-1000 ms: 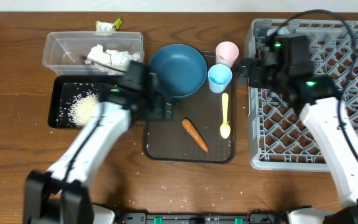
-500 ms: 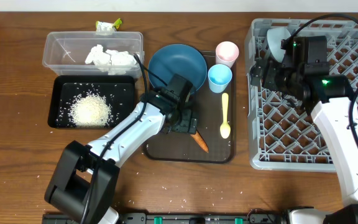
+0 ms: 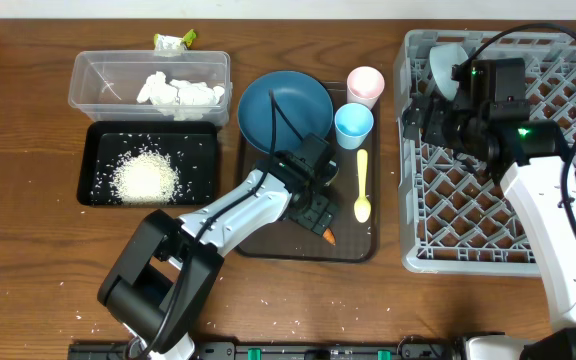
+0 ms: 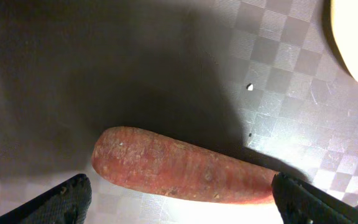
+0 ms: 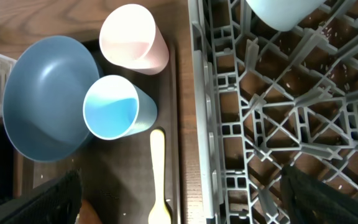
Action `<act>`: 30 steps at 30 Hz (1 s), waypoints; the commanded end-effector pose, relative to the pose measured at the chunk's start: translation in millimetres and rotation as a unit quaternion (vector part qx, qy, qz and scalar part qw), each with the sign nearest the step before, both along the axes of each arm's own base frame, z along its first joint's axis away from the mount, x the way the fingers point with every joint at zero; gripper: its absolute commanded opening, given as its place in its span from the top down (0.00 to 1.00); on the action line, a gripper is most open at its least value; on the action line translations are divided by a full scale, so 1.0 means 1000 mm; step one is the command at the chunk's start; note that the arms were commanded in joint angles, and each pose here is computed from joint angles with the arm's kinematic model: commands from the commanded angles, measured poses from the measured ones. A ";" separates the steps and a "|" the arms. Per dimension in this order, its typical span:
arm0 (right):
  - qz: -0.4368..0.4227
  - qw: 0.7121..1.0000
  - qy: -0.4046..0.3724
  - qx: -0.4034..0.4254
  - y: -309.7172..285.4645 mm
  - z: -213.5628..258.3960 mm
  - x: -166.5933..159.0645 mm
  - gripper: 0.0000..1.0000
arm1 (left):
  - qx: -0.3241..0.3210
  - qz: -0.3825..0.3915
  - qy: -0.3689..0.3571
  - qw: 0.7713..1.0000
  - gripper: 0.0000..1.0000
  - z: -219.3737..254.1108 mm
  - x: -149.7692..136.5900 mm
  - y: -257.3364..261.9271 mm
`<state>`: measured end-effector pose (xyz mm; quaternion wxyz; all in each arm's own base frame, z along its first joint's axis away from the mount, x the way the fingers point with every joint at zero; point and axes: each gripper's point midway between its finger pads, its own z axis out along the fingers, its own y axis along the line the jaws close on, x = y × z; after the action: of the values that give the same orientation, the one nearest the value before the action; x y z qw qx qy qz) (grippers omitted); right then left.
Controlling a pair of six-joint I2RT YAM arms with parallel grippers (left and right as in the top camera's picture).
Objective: Sort waste into correct bins and load items into the dishwasher rack
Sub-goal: 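Reach the left gripper down to the orange carrot on the tray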
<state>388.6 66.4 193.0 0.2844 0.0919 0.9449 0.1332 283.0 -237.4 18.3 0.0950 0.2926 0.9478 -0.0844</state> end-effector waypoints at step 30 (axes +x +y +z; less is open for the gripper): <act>-0.012 1.000 0.008 -0.017 -0.010 -0.001 -0.006 0.01 | 0.096 0.145 0.061 0.983 0.12 -0.018 -0.023 0.045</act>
<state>383.1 61.5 188.2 0.2728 0.0973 0.9498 0.1185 266.8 -213.3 13.9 0.0401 0.1760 0.9827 -0.0425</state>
